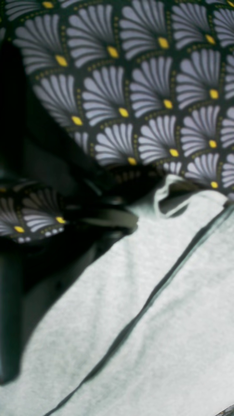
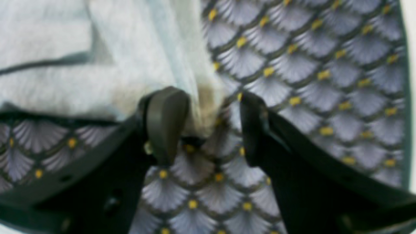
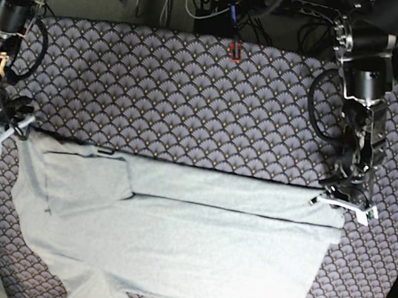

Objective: Fold the T-shirt properly
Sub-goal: 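Lay the folded edge down and drag both grippers back toward the collar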

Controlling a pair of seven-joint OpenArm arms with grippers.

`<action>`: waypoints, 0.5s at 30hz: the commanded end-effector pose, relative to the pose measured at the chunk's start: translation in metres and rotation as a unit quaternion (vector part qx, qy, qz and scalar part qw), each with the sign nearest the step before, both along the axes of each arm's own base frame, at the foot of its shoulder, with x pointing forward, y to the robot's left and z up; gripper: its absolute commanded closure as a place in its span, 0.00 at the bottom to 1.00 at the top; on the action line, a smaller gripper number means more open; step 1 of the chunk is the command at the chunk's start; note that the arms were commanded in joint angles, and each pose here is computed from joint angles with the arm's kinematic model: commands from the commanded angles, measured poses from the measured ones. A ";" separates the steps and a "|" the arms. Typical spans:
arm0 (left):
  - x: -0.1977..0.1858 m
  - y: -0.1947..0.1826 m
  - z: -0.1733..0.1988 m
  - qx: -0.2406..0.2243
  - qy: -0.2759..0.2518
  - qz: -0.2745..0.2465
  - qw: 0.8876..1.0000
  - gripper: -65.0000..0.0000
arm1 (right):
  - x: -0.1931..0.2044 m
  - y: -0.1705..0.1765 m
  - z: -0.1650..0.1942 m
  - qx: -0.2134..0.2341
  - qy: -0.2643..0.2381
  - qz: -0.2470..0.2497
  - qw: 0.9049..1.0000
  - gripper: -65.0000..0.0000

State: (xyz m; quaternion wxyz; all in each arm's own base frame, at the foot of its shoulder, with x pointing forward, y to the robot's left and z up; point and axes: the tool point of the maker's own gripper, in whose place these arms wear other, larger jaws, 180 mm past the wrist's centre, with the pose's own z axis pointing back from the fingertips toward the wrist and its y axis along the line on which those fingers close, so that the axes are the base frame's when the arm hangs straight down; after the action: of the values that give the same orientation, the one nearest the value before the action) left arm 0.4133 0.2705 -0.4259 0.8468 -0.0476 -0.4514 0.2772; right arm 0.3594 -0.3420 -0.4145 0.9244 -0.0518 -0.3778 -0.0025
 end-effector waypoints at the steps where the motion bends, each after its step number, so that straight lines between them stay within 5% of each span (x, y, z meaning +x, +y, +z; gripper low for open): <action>1: 0.007 0.006 0.011 0.007 -0.010 0.002 1.000 0.99 | 0.014 -0.008 0.021 -0.009 -0.031 0.001 0.999 0.51; 7: 0.000 0.007 0.005 0.008 -0.002 0.002 1.000 0.99 | 0.009 0.002 0.011 0.000 -0.025 0.005 1.000 0.56; 12: -0.006 0.017 0.004 0.016 0.003 0.004 1.000 0.99 | 0.009 0.002 0.012 0.000 -0.025 0.005 1.000 0.96; 15: -0.013 0.019 0.001 0.015 0.023 -0.006 1.000 0.99 | 0.009 0.000 0.013 -0.003 -0.025 0.005 1.000 1.00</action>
State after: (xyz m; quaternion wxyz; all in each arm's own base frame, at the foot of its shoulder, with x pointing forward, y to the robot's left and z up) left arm 0.4007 0.2784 -0.4289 0.8562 -0.0459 -0.4411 0.2651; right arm 0.3603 -0.3311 -0.4177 0.9219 -0.0408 -0.3852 -0.0026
